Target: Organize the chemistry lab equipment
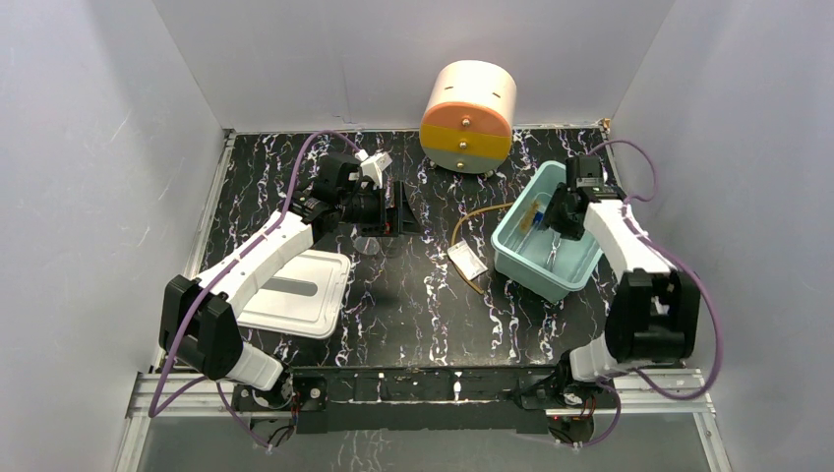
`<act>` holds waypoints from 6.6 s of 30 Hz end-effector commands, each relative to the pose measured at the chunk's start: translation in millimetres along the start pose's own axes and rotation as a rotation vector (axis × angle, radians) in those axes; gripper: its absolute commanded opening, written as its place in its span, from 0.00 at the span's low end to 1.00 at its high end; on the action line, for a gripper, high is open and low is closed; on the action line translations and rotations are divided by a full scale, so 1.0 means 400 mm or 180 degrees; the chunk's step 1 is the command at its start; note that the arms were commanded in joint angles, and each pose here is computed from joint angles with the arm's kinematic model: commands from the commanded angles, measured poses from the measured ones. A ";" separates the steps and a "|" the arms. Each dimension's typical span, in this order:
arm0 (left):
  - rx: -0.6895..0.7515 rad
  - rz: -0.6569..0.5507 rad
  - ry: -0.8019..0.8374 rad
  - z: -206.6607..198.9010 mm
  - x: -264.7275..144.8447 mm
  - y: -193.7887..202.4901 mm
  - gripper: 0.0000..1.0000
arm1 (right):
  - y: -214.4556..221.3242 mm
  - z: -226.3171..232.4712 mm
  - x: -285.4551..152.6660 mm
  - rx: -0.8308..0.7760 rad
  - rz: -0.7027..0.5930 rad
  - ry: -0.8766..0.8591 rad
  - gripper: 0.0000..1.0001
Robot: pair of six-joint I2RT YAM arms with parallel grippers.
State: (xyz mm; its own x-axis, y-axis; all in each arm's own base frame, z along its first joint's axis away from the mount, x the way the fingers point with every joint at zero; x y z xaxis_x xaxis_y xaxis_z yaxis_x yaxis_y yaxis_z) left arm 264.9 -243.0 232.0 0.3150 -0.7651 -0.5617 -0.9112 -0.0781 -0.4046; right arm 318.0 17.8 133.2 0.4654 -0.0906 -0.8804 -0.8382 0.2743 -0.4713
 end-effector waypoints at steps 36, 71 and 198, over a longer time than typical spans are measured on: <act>-0.1138 -0.1681 -0.1380 0.147 -0.228 -0.063 0.75 | 0.185 0.555 -0.108 -0.1985 -0.0146 -0.0024 0.62; -0.1117 -0.1598 -0.1415 0.165 -0.214 -0.055 0.75 | 0.265 0.575 0.075 -0.2093 0.0076 0.0346 0.34; -0.0491 -0.0864 0.2084 -0.191 -0.232 -0.171 0.04 | 0.030 0.664 -0.666 -0.0721 -0.0220 -0.5204 0.12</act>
State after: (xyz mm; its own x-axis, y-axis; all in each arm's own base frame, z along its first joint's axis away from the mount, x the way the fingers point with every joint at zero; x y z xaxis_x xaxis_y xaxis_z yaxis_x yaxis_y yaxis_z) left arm 284.3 -215.3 359.2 0.3735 -0.9245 0.0762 -0.8698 -0.3775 -0.3178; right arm 261.1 301.4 347.3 0.1416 0.9891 -0.0402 -0.8161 0.0937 -0.5703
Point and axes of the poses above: each gripper's point midway between its finger pads, its own x axis out along the fingers, its own z axis along the line the jaws close on, y = z × x, the point moved 5 cm from there along -x, back along the fingers, and after that the axes turned 7 degrees about -x, right-handed, at the moved point
